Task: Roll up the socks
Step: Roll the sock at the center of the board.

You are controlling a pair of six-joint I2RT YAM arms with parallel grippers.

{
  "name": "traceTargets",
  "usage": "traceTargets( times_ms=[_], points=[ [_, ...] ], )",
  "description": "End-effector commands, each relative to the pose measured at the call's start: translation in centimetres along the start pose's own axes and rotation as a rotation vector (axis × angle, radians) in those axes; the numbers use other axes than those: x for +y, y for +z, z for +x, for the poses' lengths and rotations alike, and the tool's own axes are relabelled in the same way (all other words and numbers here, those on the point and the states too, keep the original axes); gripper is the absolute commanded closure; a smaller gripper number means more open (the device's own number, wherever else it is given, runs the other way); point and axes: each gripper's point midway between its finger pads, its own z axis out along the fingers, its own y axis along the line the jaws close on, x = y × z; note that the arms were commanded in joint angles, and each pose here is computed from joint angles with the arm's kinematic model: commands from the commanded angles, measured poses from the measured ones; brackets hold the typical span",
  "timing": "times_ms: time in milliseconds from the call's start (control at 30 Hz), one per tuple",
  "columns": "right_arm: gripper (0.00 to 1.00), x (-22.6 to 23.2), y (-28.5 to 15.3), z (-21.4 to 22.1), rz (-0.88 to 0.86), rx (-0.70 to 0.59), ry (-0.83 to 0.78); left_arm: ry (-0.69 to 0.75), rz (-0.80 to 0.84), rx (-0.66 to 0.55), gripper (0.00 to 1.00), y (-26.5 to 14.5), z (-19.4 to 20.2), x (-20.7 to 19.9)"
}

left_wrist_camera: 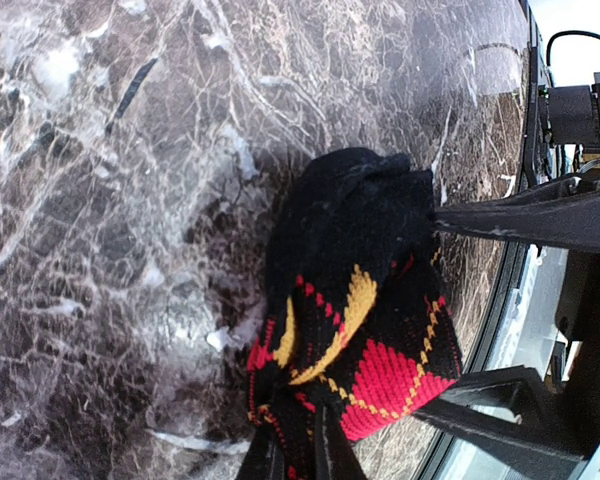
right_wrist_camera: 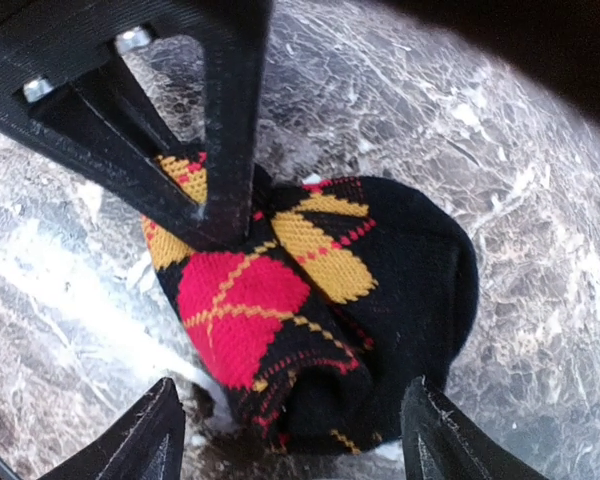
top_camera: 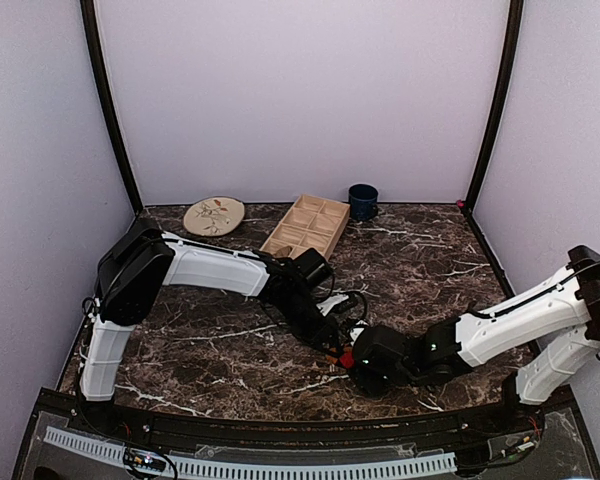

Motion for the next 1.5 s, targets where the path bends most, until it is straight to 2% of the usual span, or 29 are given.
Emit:
traceTargets(
  times_ms=[0,433,700,833,967,1167,1333,1467],
  points=[
    [0.27,0.9,0.3,-2.1,0.002,-0.075,-0.016,-0.054,-0.061,0.119,1.0,1.5,3.5,2.1],
    [0.25,0.0,0.1,-2.9,0.037,-0.173,-0.005,-0.054,-0.008,0.154,1.0,1.8,4.4,1.5],
    [0.26,1.8,1.2,-1.9,-0.027,-0.161,-0.032,-0.049,-0.017,0.164,1.0,1.8,4.4,1.6],
    [0.36,2.0,1.5,-0.7,-0.037,-0.134,-0.027,-0.05,-0.014,0.165,1.0,1.9,4.3,1.6],
    [0.57,1.8,2.0,0.6,-0.037,-0.094,-0.014,-0.052,-0.012,0.164,1.0,2.0,4.1,1.6],
    [0.79,1.7,2.2,1.1,-0.032,-0.078,0.007,-0.056,-0.013,0.167,1.0,2.3,4.0,1.8],
    [0.86,2.3,2.9,1.6,-0.038,-0.051,0.014,-0.073,-0.03,0.166,1.0,2.3,4.0,2.1],
    [0.88,2.1,2.7,1.8,-0.048,-0.05,0.071,-0.108,-0.08,0.151,0.86,1.9,3.8,2.8]
  ],
)
